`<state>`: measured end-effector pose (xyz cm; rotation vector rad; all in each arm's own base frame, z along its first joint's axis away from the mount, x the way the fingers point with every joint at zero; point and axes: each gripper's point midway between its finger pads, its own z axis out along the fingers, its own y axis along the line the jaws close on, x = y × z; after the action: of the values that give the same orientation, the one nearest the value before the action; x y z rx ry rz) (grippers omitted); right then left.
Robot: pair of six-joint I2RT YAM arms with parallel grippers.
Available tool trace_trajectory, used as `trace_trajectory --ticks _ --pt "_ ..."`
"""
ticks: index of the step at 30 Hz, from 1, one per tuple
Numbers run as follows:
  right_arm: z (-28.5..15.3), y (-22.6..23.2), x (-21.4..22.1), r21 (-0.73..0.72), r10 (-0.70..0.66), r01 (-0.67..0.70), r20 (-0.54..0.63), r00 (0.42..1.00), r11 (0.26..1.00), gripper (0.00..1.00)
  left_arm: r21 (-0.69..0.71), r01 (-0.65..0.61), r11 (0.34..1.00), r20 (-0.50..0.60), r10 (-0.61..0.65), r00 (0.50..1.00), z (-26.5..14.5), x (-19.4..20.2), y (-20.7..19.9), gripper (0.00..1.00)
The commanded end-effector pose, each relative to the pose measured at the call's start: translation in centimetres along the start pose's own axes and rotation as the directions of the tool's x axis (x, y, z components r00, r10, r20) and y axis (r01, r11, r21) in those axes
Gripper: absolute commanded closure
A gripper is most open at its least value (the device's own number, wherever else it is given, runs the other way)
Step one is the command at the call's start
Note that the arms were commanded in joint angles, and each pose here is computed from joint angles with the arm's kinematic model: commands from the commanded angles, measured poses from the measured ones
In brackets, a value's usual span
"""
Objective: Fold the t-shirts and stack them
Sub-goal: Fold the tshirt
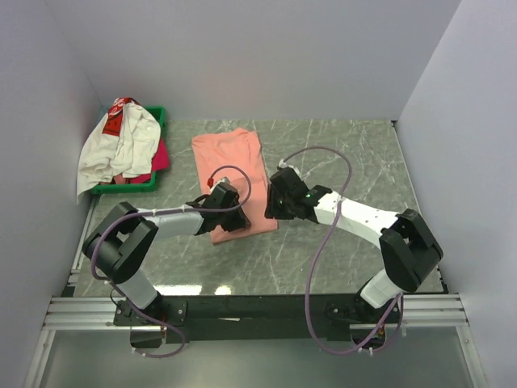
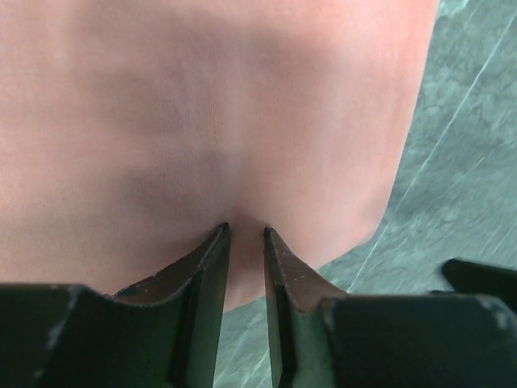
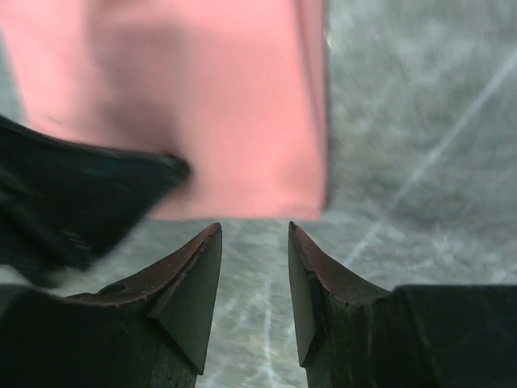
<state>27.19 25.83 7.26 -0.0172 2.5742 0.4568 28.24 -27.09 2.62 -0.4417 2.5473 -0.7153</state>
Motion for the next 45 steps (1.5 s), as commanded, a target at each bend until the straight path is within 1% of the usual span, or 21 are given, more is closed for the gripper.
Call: trace_trajectory --ticks 1,2,5,8,10,15,18,19,20,21,22,23,25,28,30,31,35,37,41,43,45 --pt "-1.2 1.7 -3.5 -0.016 -0.026 0.027 0.079 0.997 0.999 0.54 -0.143 -0.075 0.987 -0.130 0.056 0.990 -0.8 4.3 4.9 0.69" --pt "-1.4 2.4 -4.5 -0.031 -0.026 0.030 0.096 0.995 0.999 0.54 -0.142 -0.080 0.987 -0.139 0.061 0.988 -1.3 4.7 5.3 0.69" --pt "-0.5 4.0 -5.2 -0.067 -0.029 0.035 0.090 0.996 0.997 0.54 -0.158 -0.092 0.983 -0.168 0.065 0.984 -2.1 5.8 6.7 0.69" --pt "1.3 5.1 -5.1 -0.097 -0.029 0.034 0.052 0.998 0.995 0.55 -0.153 -0.092 0.984 -0.186 0.063 0.980 -3.4 6.7 7.4 0.70" --pt "2.7 5.2 -4.4 -0.094 -0.025 0.027 0.024 0.999 0.995 0.55 -0.126 -0.091 0.988 -0.189 0.066 0.980 -4.2 7.1 7.1 0.69" --pt "4.7 6.1 -2.5 -0.149 -0.011 0.004 -0.045 0.999 0.989 0.55 -0.084 -0.085 0.993 -0.213 0.065 0.975 -6.2 8.5 7.4 0.69" --pt "4.5 6.4 -2.5 -0.152 -0.008 0.001 -0.044 0.999 0.988 0.56 -0.060 -0.088 0.994 -0.222 0.073 0.972 -7.4 8.9 7.1 0.69" --pt "4.4 6.4 -2.4 -0.148 -0.013 0.006 -0.046 0.999 0.989 0.56 -0.055 -0.087 0.995 -0.205 0.074 0.976 -7.8 8.4 6.9 0.67" --pt "4.1 6.5 -2.6 -0.150 -0.014 0.008 -0.039 0.999 0.989 0.56 -0.038 -0.093 0.995 -0.144 0.087 0.986 -8.4 6.9 5.7 0.65" --pt "3.6 6.7 -3.0 -0.151 -0.012 0.008 -0.027 1.000 0.988 0.56 -0.058 -0.102 0.993 -0.124 0.094 0.988 -8.9 6.2 5.6 0.62" --pt "3.3 6.7 -3.2 -0.151 -0.010 0.007 -0.021 1.000 0.989 0.56 -0.066 -0.101 0.993 -0.094 0.095 0.991 -9.2 5.1 5.2 0.61" --pt "3.1 6.7 -3.3 -0.150 -0.008 0.005 -0.019 1.000 0.989 0.56 -0.026 -0.109 0.994 -0.060 0.107 0.992 -9.9 3.7 3.1 0.60" --pt "2.6 7.4 -3.5 -0.176 -0.008 0.006 -0.011 1.000 0.984 0.56 -0.048 -0.083 0.995 0.036 0.085 0.996 -10.3 0.4 2.3 0.61" --pt "2.6 8.9 -2.9 -0.228 -0.025 0.017 -0.033 0.999 0.974 0.57 -0.034 -0.037 0.999 0.082 0.039 0.996 -10.0 -2.3 1.9 0.66" --pt "2.8 10.0 -2.2 -0.266 -0.038 0.023 -0.050 0.998 0.964 0.57 -0.051 -0.024 0.998 0.097 0.029 0.995 -9.4 -3.3 2.4 0.68" --pt "2.7 11.0 -2.1 -0.313 -0.037 0.015 -0.062 0.997 0.949 0.57 -0.061 -0.004 0.998 0.118 0.012 0.993 -9.1 -4.3 2.8 0.70" --pt "3.5 12.5 -1.9 -0.375 -0.035 0.002 -0.082 0.996 0.927 0.57 -0.096 0.030 0.995 0.124 -0.018 0.992 -7.2 -6.0 4.6 0.77" --pt "4.3 12.7 -2.0 -0.386 -0.031 -0.006 -0.088 0.996 0.922 0.57 -0.104 0.055 0.993 0.156 -0.038 0.987 -6.7 -7.3 5.4 0.79" --pt "5.8 13.6 -2.4 -0.408 -0.023 -0.024 -0.111 0.993 0.913 0.57 -0.097 0.084 0.992 0.176 -0.066 0.982 -5.0 -9.1 6.0 0.82" --pt "7.4 13.0 -2.2 -0.395 -0.007 -0.050 -0.141 0.990 0.917 0.57 -0.079 0.101 0.992 0.203 -0.083 0.976 -4.4 -10.2 6.0 0.83" --pt "8.5 12.1 -1.9 -0.383 0.025 -0.089 -0.170 0.985 0.919 0.57 -0.097 0.124 0.987 0.201 -0.103 0.974 -3.5 -10.4 6.9 0.84"
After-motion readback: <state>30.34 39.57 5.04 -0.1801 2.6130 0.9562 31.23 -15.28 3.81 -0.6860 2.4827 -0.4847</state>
